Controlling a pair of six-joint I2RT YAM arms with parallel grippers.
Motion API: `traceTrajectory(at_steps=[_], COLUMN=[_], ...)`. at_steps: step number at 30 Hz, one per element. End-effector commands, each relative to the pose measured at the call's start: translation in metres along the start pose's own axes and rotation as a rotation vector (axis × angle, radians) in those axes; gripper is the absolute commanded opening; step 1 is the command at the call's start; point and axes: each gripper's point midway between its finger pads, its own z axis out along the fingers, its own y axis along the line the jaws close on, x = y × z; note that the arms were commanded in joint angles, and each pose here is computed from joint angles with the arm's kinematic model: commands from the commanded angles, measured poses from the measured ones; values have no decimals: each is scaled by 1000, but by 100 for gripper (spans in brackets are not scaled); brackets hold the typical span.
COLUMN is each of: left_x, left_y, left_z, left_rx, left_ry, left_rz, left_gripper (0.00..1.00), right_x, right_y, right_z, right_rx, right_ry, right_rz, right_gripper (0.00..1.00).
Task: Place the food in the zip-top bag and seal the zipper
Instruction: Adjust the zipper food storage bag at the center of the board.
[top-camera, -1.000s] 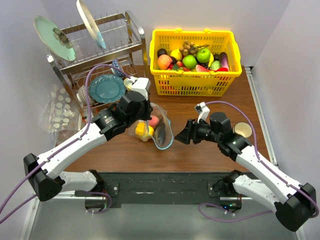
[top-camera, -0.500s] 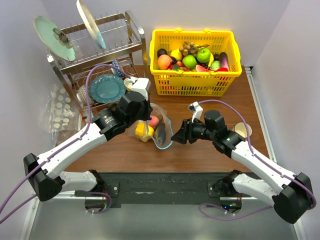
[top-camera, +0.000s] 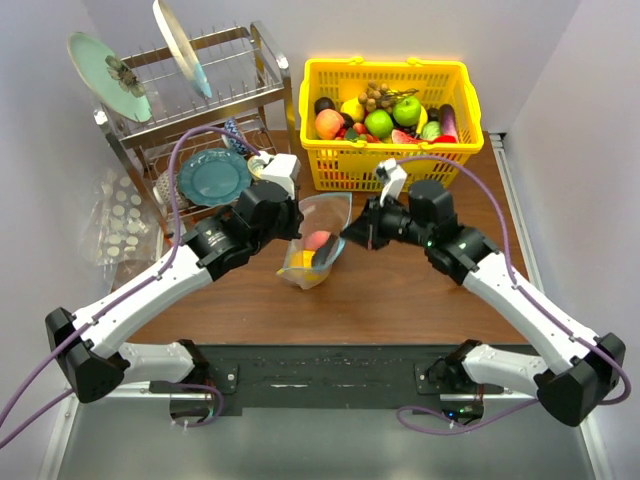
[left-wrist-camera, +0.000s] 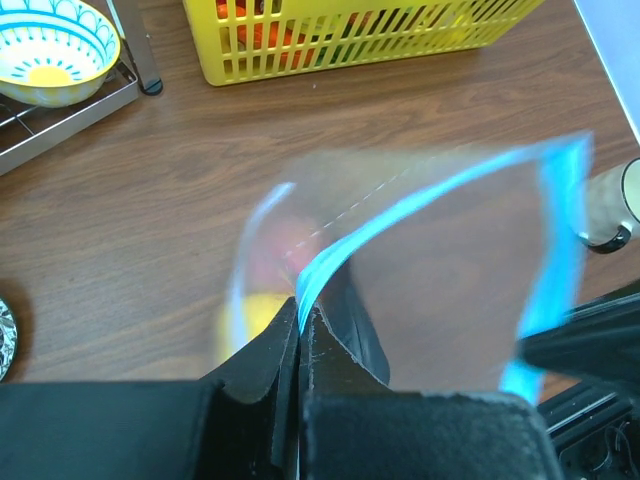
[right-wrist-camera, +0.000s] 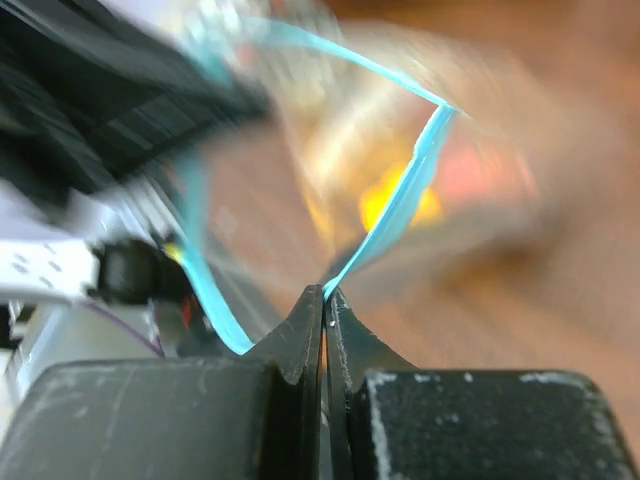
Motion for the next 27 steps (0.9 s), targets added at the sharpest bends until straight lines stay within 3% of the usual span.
traceTrajectory(at_steps=[1, 5, 13, 15, 16, 18, 19, 25, 27], left_x=[-17, 3, -14, -5, -1, 7, 6, -15, -12], left_y=[-5, -12, 1, 4, 6, 11, 16, 44, 47], left_z=[-14, -11, -32, -32, -30, -31, -31, -45, -45], left_rx=[40, 93, 50, 44, 40, 28, 5, -147, -152], left_ry=[-49, 3, -19, 7, 19, 35, 31, -6, -6], left_rz=[-18, -21, 54, 66, 73, 86, 100, 173, 184], left_gripper=[0, 0, 0, 0, 0, 0, 0, 0, 0], right_x=[-71, -83, -24, -15, -12, -10, -11, -48, -62], right_y=[33, 34, 5, 4, 4, 5, 5, 0, 0], right_z=[-30, -26, 6, 10, 12, 10, 9, -20, -32], right_rx=[5, 9, 27, 6, 0, -1, 11, 150, 195], right_ry=[-158, -194, -35, -26, -17, -6, -9, -98, -125], right_rz=[-107, -98, 37, 78, 91, 104, 104, 32, 1], right_gripper=[0, 0, 0, 21, 50, 64, 69, 72, 78])
